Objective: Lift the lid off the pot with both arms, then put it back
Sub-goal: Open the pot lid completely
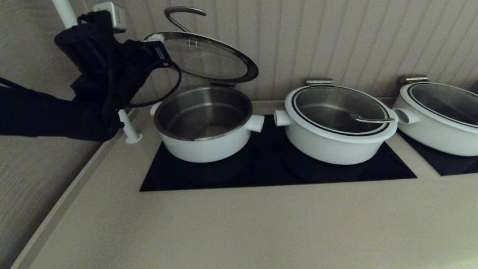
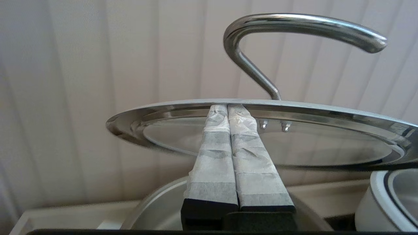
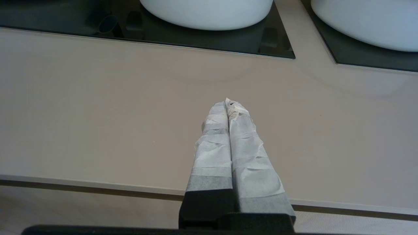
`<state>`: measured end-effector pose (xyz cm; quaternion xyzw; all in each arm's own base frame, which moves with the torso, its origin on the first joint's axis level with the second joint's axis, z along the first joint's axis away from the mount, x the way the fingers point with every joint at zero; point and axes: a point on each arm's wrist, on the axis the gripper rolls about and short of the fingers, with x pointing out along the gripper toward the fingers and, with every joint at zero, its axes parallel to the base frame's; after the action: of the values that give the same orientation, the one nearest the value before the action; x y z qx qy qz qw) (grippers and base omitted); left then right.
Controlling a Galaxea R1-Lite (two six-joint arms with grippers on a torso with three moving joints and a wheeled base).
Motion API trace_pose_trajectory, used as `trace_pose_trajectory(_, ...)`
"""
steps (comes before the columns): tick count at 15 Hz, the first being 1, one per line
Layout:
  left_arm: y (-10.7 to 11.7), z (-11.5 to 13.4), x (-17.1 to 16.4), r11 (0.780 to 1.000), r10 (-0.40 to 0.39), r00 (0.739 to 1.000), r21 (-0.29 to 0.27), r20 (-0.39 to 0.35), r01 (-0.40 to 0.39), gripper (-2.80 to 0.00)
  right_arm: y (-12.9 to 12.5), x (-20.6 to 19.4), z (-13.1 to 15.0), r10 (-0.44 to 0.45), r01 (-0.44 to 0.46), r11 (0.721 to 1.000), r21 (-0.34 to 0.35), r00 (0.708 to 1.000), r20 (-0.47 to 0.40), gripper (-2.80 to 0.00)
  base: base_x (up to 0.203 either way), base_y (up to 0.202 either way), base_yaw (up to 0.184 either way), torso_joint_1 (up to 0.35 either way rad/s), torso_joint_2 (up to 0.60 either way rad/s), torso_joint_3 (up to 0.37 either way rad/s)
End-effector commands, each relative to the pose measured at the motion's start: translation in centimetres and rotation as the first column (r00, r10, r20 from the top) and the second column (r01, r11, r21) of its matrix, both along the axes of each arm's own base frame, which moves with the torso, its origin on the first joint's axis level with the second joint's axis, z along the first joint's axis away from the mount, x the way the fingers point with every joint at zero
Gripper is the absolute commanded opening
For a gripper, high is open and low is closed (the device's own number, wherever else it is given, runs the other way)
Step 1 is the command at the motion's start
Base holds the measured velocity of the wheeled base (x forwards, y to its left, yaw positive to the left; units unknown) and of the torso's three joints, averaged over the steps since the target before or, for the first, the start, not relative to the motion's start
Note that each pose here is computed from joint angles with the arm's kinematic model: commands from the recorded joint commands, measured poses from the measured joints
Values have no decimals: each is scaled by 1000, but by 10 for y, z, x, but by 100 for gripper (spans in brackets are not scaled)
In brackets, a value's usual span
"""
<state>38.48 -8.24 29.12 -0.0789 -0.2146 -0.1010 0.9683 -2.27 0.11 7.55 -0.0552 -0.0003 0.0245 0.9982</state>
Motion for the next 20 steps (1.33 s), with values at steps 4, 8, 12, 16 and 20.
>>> trace_pose_trajectory(4,-18,6,3,999,-42,998,-7,36,42,-280,0,0,0,3,-3,1000,-1,1000,0,-280,0,0,0,0,0,0)
trace_pose_trajectory(8,-22,-1,9,999,-47,999,-5,21,47,-280,0,0,0,2,-2,1000,-1,1000,-1,-280,0,0,0,0,0,0)
trace_pose_trajectory(12,-23,-3,17,999,-45,999,-7,29,45,-280,0,0,0,2,-2,1000,-1,1000,-1,-280,0,0,0,0,0,0)
trace_pose_trajectory(16,-26,-2,28,999,-43,998,-11,49,44,-280,0,0,0,2,-2,1000,-1,1000,-1,-280,0,0,0,0,0,0)
trace_pose_trajectory(20,-27,-3,38,999,-40,998,-11,48,41,-280,0,0,0,2,-2,1000,-1,1000,-1,-280,0,0,0,0,0,0)
